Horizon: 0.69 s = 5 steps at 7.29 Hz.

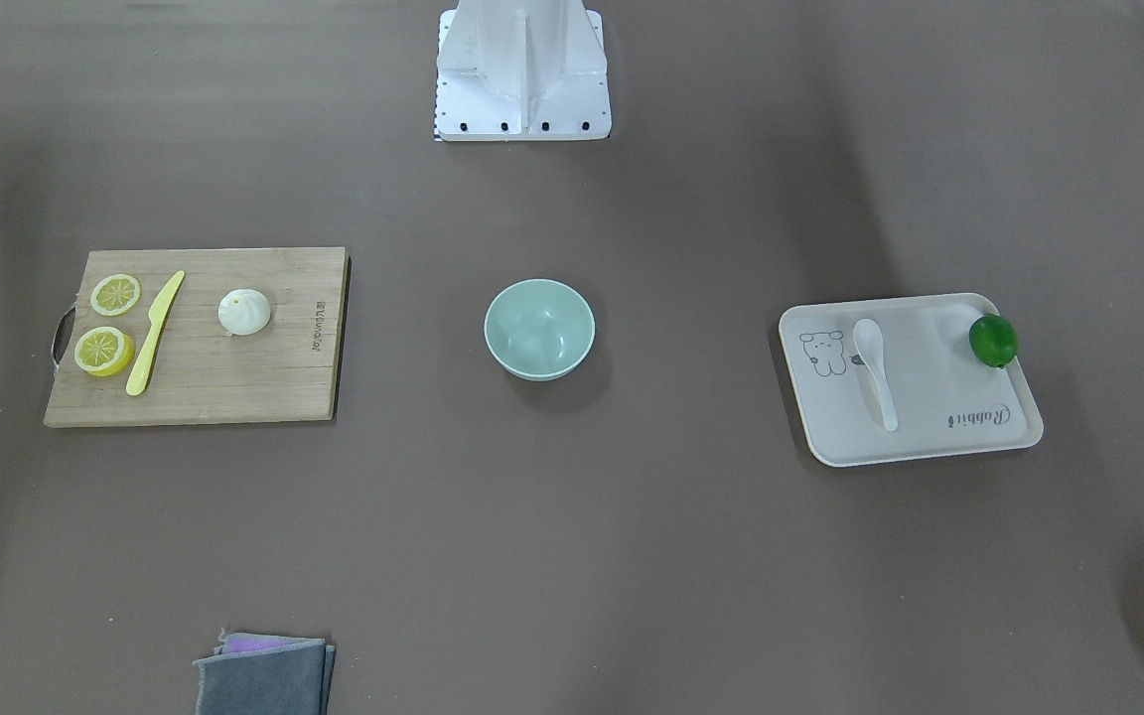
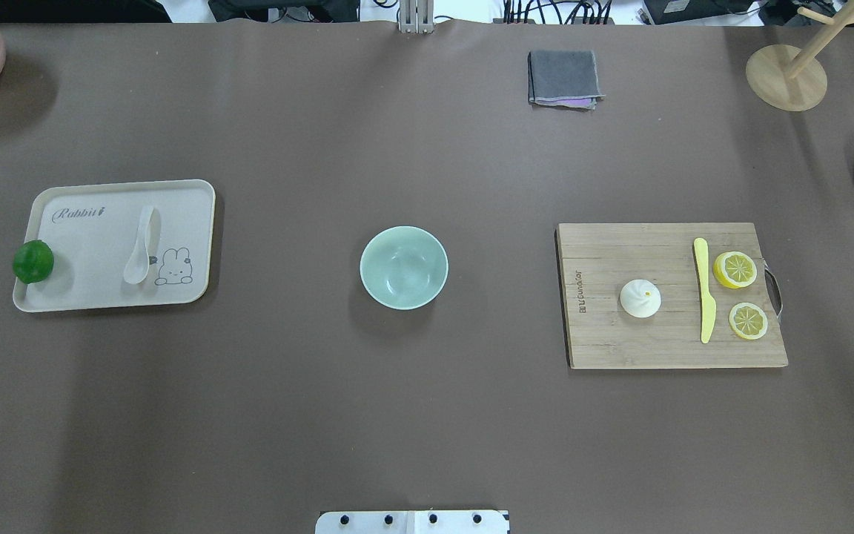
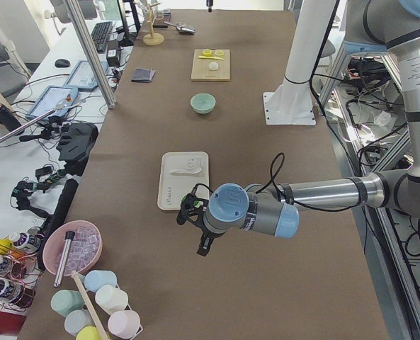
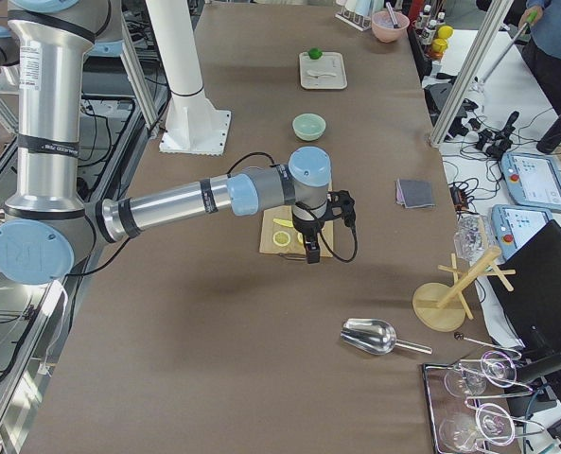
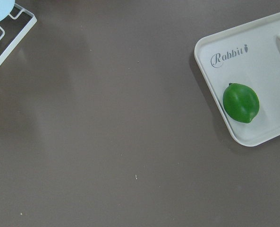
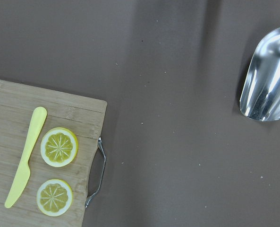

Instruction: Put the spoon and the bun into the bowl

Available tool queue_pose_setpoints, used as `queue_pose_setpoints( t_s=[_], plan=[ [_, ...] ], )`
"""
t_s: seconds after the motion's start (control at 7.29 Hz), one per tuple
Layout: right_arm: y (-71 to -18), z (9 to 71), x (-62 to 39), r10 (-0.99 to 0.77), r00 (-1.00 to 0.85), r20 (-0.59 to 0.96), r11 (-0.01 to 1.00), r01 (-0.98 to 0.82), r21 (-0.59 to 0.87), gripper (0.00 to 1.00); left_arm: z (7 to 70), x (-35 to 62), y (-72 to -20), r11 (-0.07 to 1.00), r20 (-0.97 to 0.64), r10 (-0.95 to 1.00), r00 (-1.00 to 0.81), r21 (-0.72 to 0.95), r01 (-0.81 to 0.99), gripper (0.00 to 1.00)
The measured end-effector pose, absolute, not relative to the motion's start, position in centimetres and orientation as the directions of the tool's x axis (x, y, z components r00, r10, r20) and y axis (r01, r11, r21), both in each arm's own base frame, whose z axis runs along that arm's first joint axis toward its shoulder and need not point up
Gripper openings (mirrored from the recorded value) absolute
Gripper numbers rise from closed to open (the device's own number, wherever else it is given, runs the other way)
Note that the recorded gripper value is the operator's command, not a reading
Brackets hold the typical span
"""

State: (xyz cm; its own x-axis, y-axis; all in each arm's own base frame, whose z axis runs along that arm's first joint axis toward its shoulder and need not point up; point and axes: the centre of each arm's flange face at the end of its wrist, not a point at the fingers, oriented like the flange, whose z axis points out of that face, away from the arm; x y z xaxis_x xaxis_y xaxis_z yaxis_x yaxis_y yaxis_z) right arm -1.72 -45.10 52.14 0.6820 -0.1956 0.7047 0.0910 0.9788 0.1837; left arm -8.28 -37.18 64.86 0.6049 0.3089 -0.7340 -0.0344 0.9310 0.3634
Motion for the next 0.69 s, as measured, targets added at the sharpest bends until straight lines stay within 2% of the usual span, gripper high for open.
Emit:
queue_pose_setpoints(
  t_s=[0.69],
  plan=[
    [-44.99, 52.55, -1.7, -0.192, 0.683, 0.705, 0.98, 0.093, 0.177, 1.0, 64.26, -8.58, -38.17, 0.94, -0.72, 0.283, 0.633, 0.34, -0.035, 0.98]
  ],
)
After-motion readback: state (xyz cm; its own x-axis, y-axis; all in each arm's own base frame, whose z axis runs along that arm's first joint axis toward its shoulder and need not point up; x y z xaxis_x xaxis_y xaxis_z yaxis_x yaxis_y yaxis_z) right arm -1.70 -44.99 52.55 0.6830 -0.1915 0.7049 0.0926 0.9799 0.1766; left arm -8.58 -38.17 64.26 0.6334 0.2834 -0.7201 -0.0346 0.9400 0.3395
